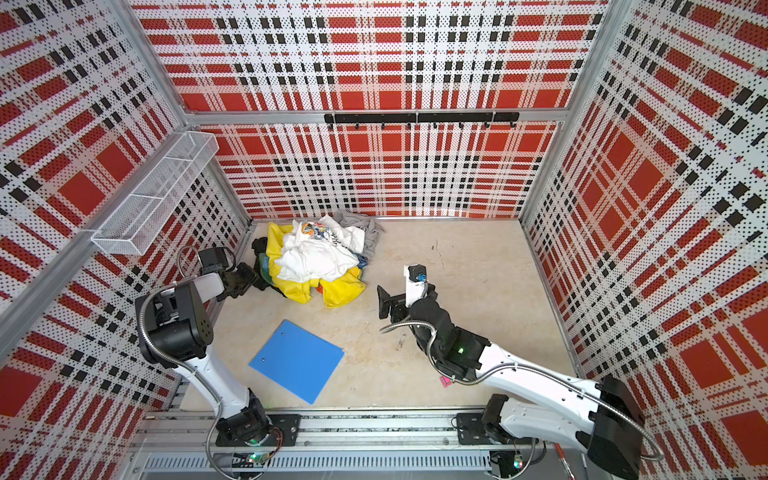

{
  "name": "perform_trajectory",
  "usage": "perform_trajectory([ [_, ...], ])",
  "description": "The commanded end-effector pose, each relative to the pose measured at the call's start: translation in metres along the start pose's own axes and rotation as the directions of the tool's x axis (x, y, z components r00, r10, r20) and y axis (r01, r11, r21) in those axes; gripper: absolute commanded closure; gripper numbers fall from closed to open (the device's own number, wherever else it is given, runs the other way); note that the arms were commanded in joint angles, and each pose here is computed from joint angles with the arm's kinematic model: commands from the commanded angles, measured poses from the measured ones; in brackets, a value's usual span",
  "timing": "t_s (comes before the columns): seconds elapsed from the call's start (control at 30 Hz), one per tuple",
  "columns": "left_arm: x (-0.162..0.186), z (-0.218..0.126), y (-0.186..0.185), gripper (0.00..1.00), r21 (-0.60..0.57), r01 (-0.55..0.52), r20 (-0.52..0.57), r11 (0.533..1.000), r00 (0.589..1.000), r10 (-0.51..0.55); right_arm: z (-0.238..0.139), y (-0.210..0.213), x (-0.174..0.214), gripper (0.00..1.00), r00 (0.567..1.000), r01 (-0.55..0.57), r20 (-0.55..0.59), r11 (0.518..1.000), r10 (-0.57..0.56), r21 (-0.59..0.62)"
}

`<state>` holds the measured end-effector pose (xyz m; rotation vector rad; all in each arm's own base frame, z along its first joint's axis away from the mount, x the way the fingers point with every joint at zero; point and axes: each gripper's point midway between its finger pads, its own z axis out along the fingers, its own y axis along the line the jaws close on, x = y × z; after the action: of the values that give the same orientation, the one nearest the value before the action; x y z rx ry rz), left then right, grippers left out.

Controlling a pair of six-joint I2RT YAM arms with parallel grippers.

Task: Pick out a specific cloth from the pile
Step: 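Close the left gripper on the black garment and lift it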

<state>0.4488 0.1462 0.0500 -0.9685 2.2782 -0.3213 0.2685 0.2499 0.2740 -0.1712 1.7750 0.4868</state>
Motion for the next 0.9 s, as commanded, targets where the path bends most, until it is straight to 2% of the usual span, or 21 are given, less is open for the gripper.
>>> perform_trajectory([
  [0.0, -0.006, 0.005, 0.002, 0.59, -0.017, -0.009, 0.004, 1.000, 1.000, 0.009, 0.000, -0.003, 0.002, 0.00, 1.000, -0.023, 0.008, 1.000, 0.023, 0.015],
  [0.17, -0.004, 0.011, 0.004, 0.61, -0.024, -0.015, -0.008, 1.000, 1.000, 0.015, -0.001, -0.006, 0.004, 0.00, 0.999, -0.031, 0.010, 0.999, 0.031, 0.024],
  [0.47, -0.007, 0.005, -0.002, 0.85, -0.013, -0.005, 0.016, 1.000, 1.000, 0.005, -0.001, -0.005, 0.003, 0.00, 1.000, -0.029, 0.004, 0.999, 0.029, 0.024],
  [0.63, -0.015, -0.015, -0.010, 0.95, 0.003, 0.009, 0.066, 1.000, 0.998, -0.009, -0.001, -0.004, 0.005, 0.00, 0.999, -0.037, -0.002, 0.999, 0.037, 0.014],
  [0.87, -0.030, -0.057, -0.013, 1.00, 0.020, 0.038, 0.183, 0.999, 0.982, -0.041, -0.002, -0.004, 0.008, 0.00, 0.999, -0.035, -0.012, 0.999, 0.036, 0.014],
])
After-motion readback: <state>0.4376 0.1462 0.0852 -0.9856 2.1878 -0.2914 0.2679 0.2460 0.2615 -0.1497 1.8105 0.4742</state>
